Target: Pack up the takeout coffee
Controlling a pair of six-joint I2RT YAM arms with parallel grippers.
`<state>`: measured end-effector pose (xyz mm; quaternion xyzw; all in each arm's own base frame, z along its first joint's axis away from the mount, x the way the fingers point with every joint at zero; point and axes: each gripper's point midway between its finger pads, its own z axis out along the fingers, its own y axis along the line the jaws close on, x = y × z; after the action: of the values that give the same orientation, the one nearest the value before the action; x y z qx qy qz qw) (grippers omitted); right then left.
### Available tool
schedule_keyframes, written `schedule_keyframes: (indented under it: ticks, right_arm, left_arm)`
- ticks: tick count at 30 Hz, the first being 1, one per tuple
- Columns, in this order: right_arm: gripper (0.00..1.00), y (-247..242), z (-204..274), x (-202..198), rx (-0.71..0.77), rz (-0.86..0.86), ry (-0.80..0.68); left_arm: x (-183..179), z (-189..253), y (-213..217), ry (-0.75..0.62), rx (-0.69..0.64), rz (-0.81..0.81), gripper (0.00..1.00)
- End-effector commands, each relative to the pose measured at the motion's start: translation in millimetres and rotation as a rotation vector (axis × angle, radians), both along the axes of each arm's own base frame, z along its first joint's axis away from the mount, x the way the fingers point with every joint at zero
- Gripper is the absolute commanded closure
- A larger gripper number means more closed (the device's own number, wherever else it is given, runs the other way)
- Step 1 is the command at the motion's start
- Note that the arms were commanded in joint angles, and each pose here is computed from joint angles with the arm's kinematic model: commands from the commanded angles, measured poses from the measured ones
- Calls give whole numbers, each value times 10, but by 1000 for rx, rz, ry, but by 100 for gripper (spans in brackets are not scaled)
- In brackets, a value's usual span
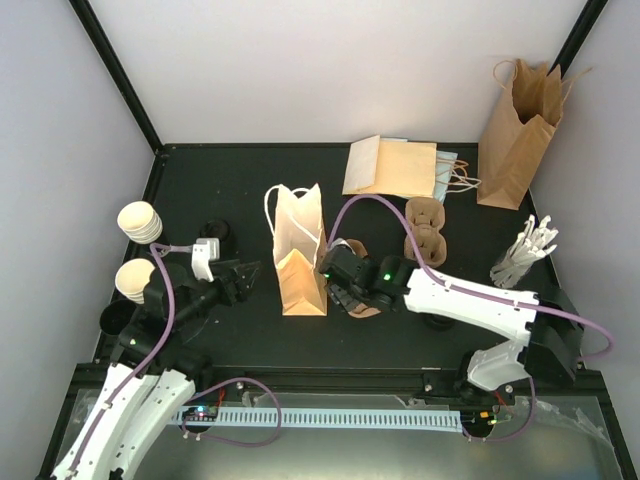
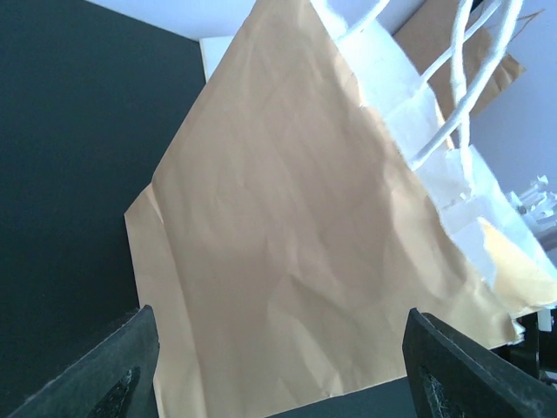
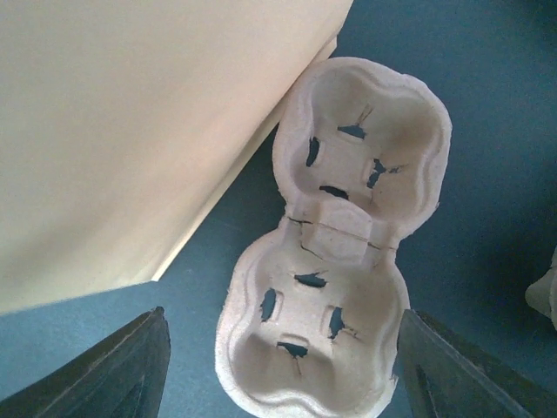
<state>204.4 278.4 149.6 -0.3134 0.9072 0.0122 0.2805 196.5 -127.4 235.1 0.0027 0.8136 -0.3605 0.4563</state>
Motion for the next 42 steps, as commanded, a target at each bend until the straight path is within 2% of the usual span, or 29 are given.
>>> schedule_keyframes:
  ticks: [1,5,8,10,13,16,19,21,23,25,28,30,34,37,39,42]
  right_arm:
    - [25,65,229,36,135,131,-92]
    - [27,12,218,-38,186,315,-106]
    - [26,-41,145,-145,220,445,68]
    - [4,-111,76,-78,208,453,121]
    - [0,-166,48,126,117,423,87]
    - [2,-109,260,331,165,388,-14]
    - [1,-28,877,519,419,343,-228]
    - [0,-81,1218,506,527,344,-391]
    - [0,-114,1343,431,552,410,-516]
    - [0,-198,1407,439,555,396,-610]
    - [1,-250,1413,401,473,461,-685]
    - [0,-263,1330,406,378,509,-680]
    - [1,-254,982,329,186,683,-567]
    - [2,-283,739,216,128,798,-429]
    - [3,-271,550,1,116,948,-308]
    - [3,-294,391,38,40,993,-262]
  left_arm:
    - [-21,275,74,-74,11,26,21]
    - [-27,314,90,-82,13,32,20]
    - [-24,319,92,-83,12,35,20]
    - [-23,329,91,-86,13,34,20]
    - [-20,343,91,-90,12,35,20]
    - [-15,372,89,-98,8,34,20]
    - [-11,400,89,-104,6,36,20]
    - [-15,418,89,-106,4,35,20]
    - [-17,434,85,-109,3,32,20]
    - [-21,447,83,-112,4,30,20]
    - [-19,454,88,-115,7,31,20]
    - [-20,446,87,-116,7,31,20]
    - [-14,436,75,-114,2,27,20]
    - [-9,429,67,-111,2,24,20]
    - [-5,424,61,-108,2,21,20]
    - [0,430,58,-109,2,20,20]
